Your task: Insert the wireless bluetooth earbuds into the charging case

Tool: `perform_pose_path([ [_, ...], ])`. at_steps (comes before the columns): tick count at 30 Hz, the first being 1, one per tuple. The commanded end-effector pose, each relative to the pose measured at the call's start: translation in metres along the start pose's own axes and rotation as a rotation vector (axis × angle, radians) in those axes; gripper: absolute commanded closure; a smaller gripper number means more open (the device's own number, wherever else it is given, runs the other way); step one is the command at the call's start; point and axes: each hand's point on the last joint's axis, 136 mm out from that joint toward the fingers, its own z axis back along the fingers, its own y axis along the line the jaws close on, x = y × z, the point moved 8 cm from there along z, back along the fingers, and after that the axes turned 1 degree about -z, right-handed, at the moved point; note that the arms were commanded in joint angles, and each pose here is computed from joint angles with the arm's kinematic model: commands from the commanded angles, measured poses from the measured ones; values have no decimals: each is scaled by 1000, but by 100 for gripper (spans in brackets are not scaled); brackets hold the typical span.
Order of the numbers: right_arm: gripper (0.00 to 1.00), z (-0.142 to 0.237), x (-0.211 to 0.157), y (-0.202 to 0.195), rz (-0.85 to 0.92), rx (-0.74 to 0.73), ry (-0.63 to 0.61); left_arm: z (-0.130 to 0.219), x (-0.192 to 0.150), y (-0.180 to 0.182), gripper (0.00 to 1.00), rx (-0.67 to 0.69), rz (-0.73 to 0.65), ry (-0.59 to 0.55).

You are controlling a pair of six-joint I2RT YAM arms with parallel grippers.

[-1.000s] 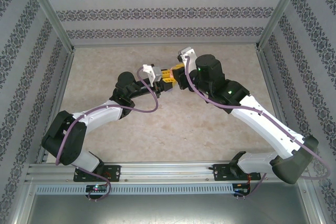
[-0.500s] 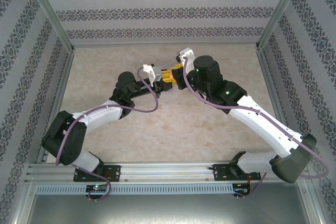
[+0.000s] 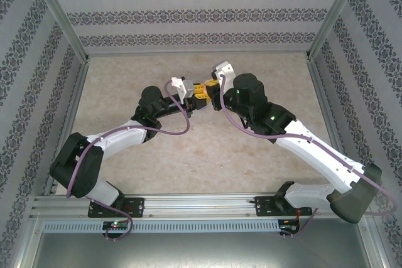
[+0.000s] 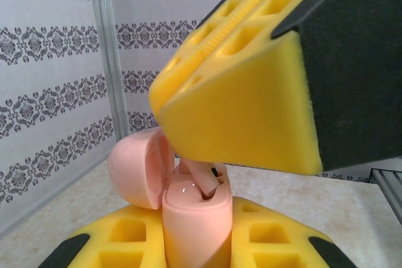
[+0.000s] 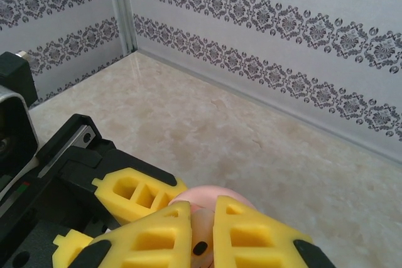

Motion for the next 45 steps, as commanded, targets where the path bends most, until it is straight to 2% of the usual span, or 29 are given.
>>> perform_pose_path([
  [1,88,-2,-25,19,50,93,106,6,34,6,100,79,-66,-120],
  [10,84,-7,-30,17,43,53,121,6,35,7,100,95,-64,-125],
  [12,78,-8,-27,15,34,30,122,6,34,8,100,97,-57,-123],
  [14,68,-8,-23,14,16,5,114,5,32,8,100,97,-49,-122],
  [22,51,-10,3,13,-59,-14,66,4,22,10,100,94,-13,-118],
  [27,34,-9,27,9,-145,-3,19,5,13,10,100,101,5,-116],
  [31,27,-4,46,0,-235,9,-28,6,10,10,100,105,9,-113],
  [37,24,5,65,-13,-339,19,-78,5,8,10,100,107,9,-114],
  [41,24,13,63,-24,-397,-15,-69,5,8,11,100,108,4,-113],
  [44,28,17,51,-36,-449,-49,-33,5,9,10,100,104,-7,-111],
  [45,35,18,46,-40,-463,-64,-18,5,9,10,100,104,-11,-110],
])
